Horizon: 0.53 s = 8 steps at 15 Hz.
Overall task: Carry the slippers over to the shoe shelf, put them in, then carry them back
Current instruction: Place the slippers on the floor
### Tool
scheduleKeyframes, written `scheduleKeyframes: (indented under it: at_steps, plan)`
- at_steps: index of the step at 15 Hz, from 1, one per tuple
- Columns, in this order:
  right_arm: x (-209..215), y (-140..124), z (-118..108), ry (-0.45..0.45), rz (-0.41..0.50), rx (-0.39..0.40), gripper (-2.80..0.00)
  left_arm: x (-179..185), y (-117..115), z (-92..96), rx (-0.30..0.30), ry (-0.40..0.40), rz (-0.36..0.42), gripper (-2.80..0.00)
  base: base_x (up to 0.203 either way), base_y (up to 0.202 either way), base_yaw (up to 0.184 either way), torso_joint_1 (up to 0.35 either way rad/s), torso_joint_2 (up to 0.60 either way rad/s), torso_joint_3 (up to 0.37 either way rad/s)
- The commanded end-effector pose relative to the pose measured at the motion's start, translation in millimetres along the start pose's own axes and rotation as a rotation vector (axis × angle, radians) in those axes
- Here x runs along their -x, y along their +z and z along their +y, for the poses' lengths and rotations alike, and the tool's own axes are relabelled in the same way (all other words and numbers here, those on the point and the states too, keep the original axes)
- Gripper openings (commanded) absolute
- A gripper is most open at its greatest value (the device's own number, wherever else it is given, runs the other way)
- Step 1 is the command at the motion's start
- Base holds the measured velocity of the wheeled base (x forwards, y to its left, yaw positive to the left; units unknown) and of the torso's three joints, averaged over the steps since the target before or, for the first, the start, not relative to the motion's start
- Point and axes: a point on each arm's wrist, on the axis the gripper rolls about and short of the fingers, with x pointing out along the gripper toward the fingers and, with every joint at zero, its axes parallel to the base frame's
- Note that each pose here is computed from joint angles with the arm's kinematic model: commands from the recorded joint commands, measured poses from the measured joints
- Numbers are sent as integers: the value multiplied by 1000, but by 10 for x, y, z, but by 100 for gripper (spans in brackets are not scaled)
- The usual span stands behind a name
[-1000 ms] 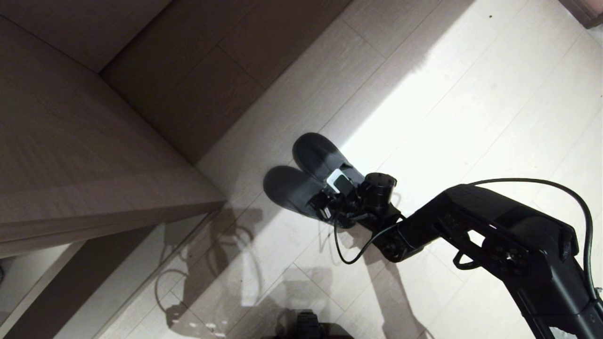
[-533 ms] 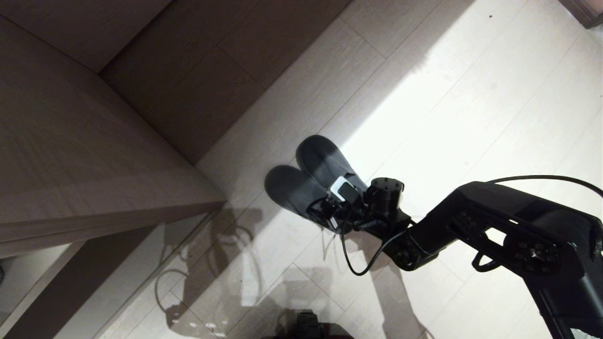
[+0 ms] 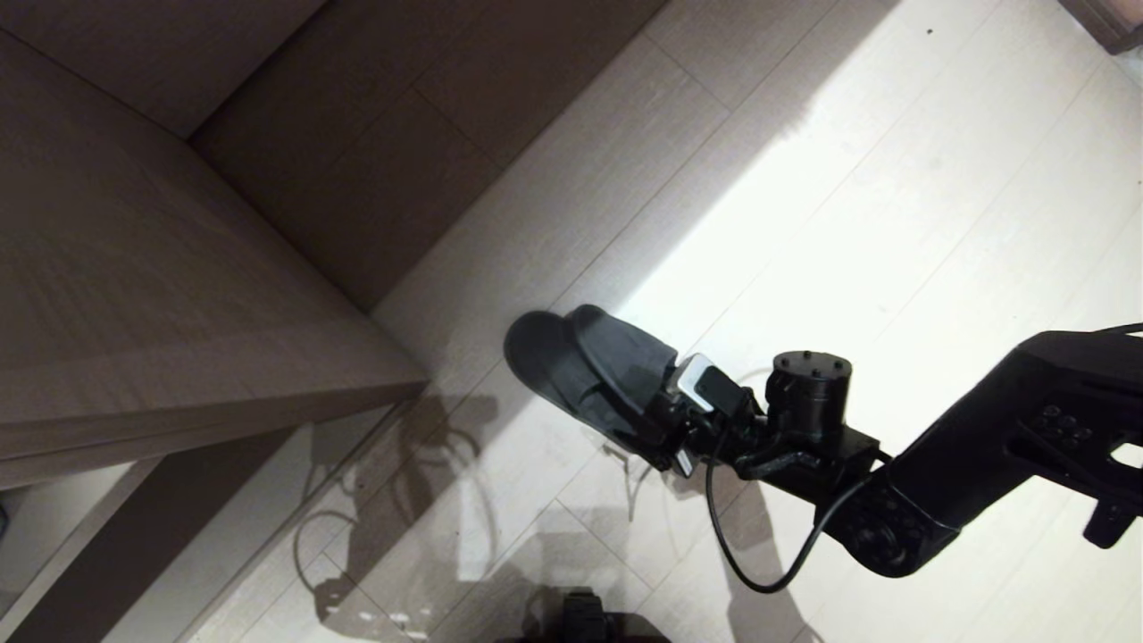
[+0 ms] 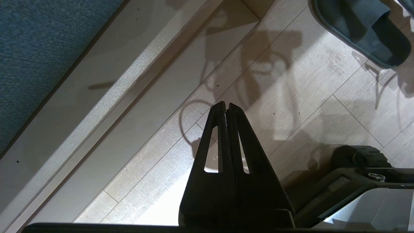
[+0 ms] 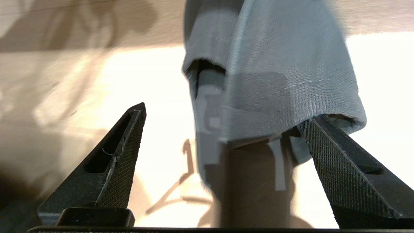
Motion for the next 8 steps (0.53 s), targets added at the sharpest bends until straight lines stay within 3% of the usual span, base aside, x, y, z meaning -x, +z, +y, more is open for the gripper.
scheduleKeyframes:
  at_steps: [1, 8]
  plan:
    - [225, 168, -30, -27, -38, 18, 0, -1, 1, 0, 1, 1, 1, -280, 0, 0, 0, 0, 0, 0]
    - [346, 148, 8, -62, 0, 13, 0, 0, 0, 0, 1, 1, -1, -280, 0, 0, 0, 0, 0, 0]
